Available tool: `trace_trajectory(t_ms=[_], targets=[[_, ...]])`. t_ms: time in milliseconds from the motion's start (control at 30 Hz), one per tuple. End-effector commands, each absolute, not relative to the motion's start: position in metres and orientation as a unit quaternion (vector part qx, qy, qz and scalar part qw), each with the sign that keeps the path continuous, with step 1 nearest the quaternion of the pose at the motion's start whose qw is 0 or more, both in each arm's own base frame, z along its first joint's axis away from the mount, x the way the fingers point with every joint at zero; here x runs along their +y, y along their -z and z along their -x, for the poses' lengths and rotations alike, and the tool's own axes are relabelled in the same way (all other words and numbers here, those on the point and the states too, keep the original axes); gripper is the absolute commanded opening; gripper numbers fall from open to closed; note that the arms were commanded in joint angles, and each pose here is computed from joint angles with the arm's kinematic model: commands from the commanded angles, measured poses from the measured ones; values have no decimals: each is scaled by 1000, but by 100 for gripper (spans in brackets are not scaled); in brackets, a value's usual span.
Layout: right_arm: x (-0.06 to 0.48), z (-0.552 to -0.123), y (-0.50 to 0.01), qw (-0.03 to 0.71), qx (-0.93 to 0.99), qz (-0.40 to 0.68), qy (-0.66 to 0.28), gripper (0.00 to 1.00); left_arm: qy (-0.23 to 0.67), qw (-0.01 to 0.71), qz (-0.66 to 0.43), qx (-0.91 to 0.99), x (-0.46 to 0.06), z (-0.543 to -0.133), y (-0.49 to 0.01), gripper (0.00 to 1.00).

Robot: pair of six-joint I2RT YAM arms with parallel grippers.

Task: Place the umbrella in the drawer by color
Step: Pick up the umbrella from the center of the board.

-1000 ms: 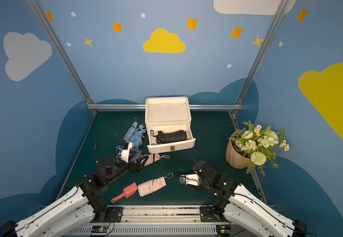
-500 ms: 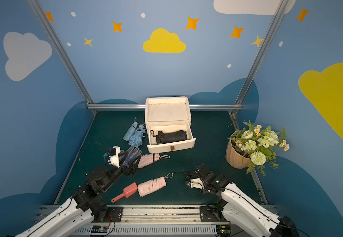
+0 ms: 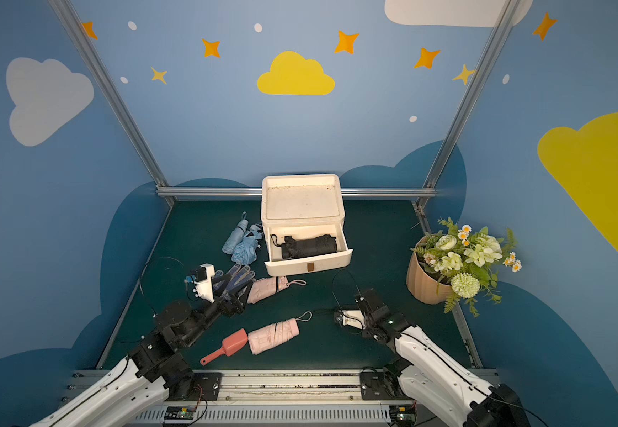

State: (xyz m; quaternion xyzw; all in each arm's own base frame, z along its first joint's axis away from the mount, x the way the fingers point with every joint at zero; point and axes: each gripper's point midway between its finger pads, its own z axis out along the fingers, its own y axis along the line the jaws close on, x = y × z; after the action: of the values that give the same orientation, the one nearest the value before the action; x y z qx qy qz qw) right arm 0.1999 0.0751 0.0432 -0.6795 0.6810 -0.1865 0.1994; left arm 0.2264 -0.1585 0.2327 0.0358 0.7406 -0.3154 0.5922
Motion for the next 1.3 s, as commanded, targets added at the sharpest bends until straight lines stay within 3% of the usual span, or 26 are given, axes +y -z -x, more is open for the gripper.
trace_trajectory(t_ms=[0, 67, 167, 367, 600, 967, 1133, 1267], targets=[[89, -211, -47, 230, 676, 679, 175, 55, 324, 598, -30, 732, -157, -224, -242, 99], [93, -211, -46, 232, 674, 681, 167, 52, 324, 600, -29, 731, -156, -223, -243, 99], [97, -210, -47, 243, 672, 681, 157, 38, 323, 604, -26, 728, -154, -222, -244, 99], [105, -207, -54, 271, 669, 678, 139, 0, 319, 604, -23, 730, -153, -223, -242, 100], [114, -208, -71, 316, 663, 667, 125, 0, 316, 602, -23, 733, -154, -225, -240, 100], [140, -226, -137, 466, 671, 571, 79, 0, 317, 570, -65, 755, -178, -232, -226, 100], [158, -221, -182, 552, 653, 518, 12, 0, 340, 532, -101, 769, -205, -235, -214, 100], [168, -214, -204, 579, 660, 478, -45, 0, 339, 525, -96, 774, -207, -239, -212, 100]])
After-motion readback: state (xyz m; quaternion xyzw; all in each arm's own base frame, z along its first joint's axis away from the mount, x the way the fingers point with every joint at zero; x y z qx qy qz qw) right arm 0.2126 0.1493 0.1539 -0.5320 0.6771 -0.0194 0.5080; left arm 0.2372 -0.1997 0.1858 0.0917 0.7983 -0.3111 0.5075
